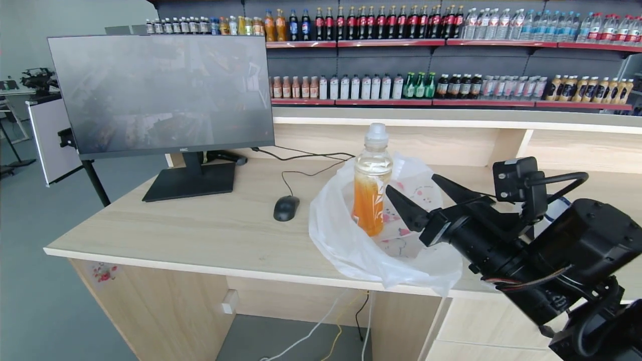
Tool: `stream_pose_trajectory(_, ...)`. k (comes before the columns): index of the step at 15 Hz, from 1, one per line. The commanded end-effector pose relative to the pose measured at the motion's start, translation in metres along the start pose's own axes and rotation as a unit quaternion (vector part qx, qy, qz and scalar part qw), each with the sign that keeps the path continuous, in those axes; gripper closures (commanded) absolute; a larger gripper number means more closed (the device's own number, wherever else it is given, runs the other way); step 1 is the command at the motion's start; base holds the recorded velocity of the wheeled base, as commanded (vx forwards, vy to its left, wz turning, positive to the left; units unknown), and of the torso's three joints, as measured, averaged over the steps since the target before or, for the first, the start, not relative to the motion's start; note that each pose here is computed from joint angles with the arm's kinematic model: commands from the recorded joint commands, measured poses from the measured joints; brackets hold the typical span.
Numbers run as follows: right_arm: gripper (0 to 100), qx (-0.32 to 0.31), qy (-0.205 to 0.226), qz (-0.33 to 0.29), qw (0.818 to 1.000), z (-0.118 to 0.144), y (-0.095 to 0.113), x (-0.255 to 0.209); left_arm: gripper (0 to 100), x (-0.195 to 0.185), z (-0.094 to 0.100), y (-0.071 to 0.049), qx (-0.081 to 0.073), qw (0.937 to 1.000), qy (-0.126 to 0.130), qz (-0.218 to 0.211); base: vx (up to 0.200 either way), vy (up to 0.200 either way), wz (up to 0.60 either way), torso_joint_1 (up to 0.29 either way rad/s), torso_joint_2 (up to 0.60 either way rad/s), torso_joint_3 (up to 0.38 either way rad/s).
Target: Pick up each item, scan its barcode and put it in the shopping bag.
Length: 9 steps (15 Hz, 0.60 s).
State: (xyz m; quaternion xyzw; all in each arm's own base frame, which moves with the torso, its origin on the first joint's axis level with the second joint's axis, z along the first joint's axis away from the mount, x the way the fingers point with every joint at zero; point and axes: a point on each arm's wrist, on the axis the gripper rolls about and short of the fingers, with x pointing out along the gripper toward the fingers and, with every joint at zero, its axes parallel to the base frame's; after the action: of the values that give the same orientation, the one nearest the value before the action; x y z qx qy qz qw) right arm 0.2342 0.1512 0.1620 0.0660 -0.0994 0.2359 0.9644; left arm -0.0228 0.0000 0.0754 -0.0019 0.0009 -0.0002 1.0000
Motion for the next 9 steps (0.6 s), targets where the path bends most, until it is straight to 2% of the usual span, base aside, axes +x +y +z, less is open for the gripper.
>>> stream_pose_trajectory(1, 0, 0.002, -0.007, 0.0, 1.0, 0.006, 0.0, -0.004, 0, 0.0, 0.0, 0.0, 0.0, 1.0, 0.0, 0.0, -0.2, 0.0, 0.0, -0.007, 0.0, 0.007)
stream_pose_trajectory(2, 0, 0.003, -0.01, 0.0, 1.0, 0.008, 0.0, -0.006, 0, 0.0, 0.0, 0.0, 0.0, 1.0, -0.001, 0.0, -0.2, 0.0, -0.6, 0.002, 0.0, 0.002)
stream_pose_trajectory(7, 0, 0.002, -0.011, -0.007, 1.0, 0.012, -0.005, -0.014, 0, 0.0, 0.0, 0.0, 0.003, 1.0, -0.001, -0.001, 0.0, 0.0, -0.6, -0.002, 0.0, 0.001)
stream_pose_trajectory(9, 0, 0.002, -0.017, -0.008, 1.0, 0.016, -0.005, -0.015, 0, 0.0, 0.0, 0.0, 0.003, 1.0, 0.0, -0.001, 0.0, -0.2, 0.0, 0.007, 0.0, 0.005)
